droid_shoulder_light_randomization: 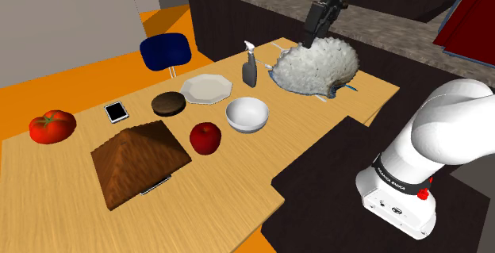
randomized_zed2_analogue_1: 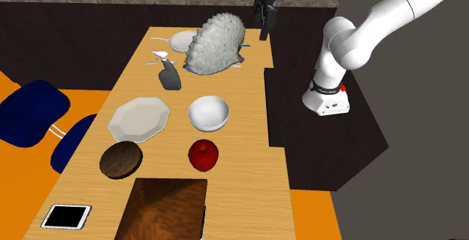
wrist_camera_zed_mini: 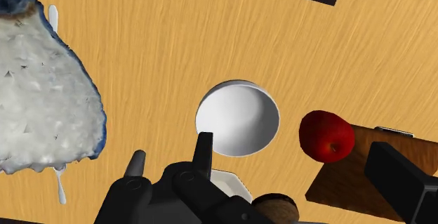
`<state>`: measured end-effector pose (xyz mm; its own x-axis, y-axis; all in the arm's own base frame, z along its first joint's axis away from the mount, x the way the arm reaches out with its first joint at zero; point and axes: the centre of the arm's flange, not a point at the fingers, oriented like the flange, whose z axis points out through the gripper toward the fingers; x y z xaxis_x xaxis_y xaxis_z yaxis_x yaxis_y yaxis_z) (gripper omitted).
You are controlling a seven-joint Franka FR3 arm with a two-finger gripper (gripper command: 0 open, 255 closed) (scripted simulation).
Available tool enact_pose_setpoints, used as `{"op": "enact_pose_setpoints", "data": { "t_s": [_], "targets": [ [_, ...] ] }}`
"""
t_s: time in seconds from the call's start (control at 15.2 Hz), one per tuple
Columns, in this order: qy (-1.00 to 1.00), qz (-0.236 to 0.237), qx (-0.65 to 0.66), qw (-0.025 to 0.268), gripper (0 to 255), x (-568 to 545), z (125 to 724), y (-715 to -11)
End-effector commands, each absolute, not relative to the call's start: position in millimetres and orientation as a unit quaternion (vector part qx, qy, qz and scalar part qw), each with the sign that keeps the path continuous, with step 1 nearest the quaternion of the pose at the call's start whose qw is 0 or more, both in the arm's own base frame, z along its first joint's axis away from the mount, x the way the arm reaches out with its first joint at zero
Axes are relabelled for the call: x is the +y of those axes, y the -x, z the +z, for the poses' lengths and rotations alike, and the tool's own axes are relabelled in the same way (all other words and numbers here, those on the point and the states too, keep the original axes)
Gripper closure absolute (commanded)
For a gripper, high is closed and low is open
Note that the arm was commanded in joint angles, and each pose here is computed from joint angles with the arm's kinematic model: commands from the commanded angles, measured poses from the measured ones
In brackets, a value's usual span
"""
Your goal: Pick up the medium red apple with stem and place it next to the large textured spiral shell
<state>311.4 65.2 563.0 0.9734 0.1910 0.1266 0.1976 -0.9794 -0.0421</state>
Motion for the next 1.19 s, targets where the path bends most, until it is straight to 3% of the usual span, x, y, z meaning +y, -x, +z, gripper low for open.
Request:
{"op": "enact_pose_setpoints", "data": {
  "t_s": [0.0,1.12],
  "targets": [
    [0.992,-0.072,-0.104,0.027,0,80,546,-318],
    [0.976,-0.151,-0.158,0.022,0,214,386,-382]
  ]
}}
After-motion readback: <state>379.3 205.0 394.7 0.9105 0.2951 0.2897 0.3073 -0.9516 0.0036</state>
